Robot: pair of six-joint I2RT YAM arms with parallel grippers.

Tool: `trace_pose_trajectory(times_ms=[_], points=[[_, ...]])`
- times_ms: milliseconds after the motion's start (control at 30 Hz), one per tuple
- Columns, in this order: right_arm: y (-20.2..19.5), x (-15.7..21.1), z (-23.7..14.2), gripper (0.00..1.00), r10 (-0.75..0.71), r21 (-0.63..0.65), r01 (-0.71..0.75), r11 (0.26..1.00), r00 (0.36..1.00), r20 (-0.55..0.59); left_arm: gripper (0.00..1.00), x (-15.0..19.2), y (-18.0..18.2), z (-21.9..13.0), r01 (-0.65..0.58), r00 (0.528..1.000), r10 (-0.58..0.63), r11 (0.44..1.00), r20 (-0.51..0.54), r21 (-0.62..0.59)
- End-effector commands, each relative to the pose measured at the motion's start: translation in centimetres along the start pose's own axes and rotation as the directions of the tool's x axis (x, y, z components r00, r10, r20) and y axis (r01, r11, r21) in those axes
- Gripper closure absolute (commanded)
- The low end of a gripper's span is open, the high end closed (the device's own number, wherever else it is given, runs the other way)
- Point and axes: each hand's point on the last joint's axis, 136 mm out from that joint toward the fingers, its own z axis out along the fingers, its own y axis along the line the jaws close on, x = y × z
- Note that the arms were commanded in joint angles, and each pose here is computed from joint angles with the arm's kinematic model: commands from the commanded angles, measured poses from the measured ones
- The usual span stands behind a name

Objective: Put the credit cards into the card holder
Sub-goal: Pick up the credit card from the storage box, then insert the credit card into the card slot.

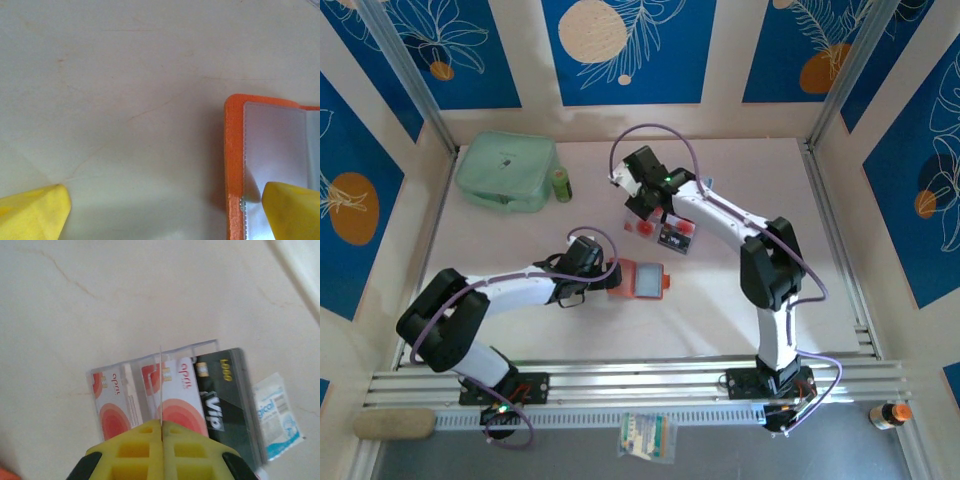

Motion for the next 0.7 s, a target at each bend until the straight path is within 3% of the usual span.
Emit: trace_pose_trajectory(times_ms=[0, 167, 267, 367, 467, 567, 667], points=[[0.0, -1.3, -3.2, 1.0, 0.089, -0.023, -0.087, 0.996, 0.993, 0.082, 0.0, 0.4, 0.8, -0.4, -0.001, 1.0, 0.001, 1.0, -0.019, -0.029], [0.5, -1.0, -6.4, 1.0, 0.3, -0.144, -0.282, 0.948, 0.947, 0.118, 0.0, -0.7, 0.1, -0.9, -0.022, 1.0, 0.022, 1.0, -0.004, -0.021], [0.9, -0.2, -8.1, 1.0, 0.457, -0.247, -0.42, 0.873, 0.882, 0.115, 0.0, -1.1, -0.1, -0.8, -0.046, 0.999, 0.046, 0.999, -0.007, -0.03], [0.9, 1.3, -9.1, 1.0, 0.627, -0.353, -0.566, 0.745, 0.775, 0.08, 0.0, -1.2, -0.1, -0.6, -0.072, 0.997, 0.071, 0.996, -0.02, -0.045], [1.3, 3.2, -9.6, 1.0, 0.772, -0.464, -0.678, 0.569, 0.635, 0.019, 0.0, -1.1, 0.3, -0.5, -0.093, 0.995, 0.091, 0.993, -0.035, -0.073], [2.4, 5.1, -9.6, 1.0, 0.849, -0.538, -0.728, 0.425, 0.527, -0.044, 0.0, -0.9, 1.0, -0.6, -0.11, 0.993, 0.106, 0.988, -0.045, -0.106], [3.8, 6.6, -9.3, 1.0, 0.885, -0.578, -0.749, 0.325, 0.457, -0.094, 0.0, -0.5, 1.6, -0.6, -0.127, 0.991, 0.12, 0.984, -0.06, -0.126]])
